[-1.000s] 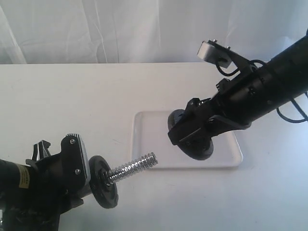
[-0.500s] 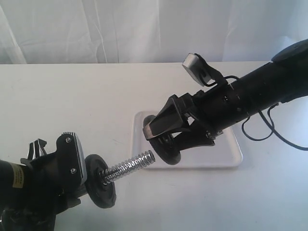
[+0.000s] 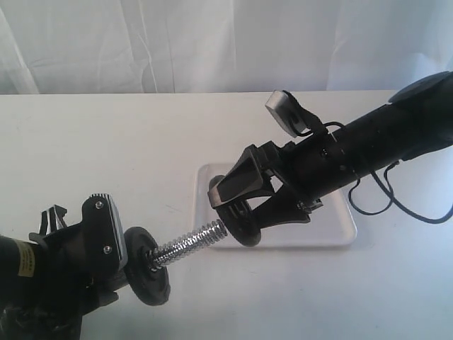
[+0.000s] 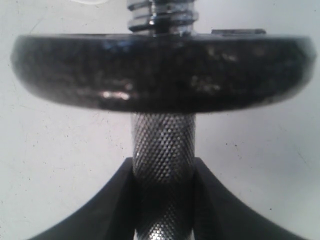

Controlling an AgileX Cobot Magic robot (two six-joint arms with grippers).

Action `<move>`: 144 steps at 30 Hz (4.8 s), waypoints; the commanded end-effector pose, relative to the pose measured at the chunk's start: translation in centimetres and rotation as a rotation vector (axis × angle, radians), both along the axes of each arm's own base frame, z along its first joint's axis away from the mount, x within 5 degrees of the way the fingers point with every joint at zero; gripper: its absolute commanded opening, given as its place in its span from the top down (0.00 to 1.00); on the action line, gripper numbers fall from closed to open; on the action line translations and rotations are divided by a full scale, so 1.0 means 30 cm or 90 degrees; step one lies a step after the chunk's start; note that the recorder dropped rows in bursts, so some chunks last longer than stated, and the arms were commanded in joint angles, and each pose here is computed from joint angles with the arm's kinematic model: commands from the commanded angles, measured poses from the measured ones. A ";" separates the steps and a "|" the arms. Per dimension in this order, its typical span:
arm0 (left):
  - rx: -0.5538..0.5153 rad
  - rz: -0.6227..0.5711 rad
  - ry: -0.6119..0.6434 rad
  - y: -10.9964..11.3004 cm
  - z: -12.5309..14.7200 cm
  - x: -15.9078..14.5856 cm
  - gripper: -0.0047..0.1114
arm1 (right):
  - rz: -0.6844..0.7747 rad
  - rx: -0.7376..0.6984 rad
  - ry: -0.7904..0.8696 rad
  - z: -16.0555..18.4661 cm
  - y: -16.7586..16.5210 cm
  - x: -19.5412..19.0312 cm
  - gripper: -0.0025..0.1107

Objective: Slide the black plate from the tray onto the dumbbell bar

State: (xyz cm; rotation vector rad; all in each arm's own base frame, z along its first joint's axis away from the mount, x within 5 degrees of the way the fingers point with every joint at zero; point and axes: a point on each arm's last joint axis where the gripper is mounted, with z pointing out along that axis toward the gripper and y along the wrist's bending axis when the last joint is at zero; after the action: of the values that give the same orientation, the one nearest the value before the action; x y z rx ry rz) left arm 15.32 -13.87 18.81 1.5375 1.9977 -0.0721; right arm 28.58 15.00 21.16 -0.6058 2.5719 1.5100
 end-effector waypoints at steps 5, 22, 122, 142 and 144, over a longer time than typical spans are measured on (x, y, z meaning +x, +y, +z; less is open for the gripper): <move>-0.117 0.024 -0.098 -0.031 0.093 0.032 0.96 | -0.001 0.044 0.012 0.026 0.013 -0.008 0.98; -0.128 0.041 -0.087 -0.031 0.093 0.032 0.96 | -0.002 0.050 0.013 0.029 0.020 -0.009 0.98; -0.207 0.055 -0.144 -0.044 0.140 0.043 0.96 | 0.025 0.089 0.092 -0.029 0.164 -0.047 0.98; -0.236 0.056 -0.174 -0.050 0.156 0.052 0.96 | 0.009 0.114 0.091 -0.023 0.170 -0.038 0.98; -0.239 0.056 -0.176 -0.052 0.155 0.054 0.96 | 0.008 0.116 0.090 -0.025 0.170 -0.037 0.98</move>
State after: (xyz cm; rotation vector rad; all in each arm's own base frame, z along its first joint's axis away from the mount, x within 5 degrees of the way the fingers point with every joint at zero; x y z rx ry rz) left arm 14.66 -13.32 19.01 1.4641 2.1167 -0.1083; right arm 27.55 19.63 18.90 -0.5395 2.6029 1.6769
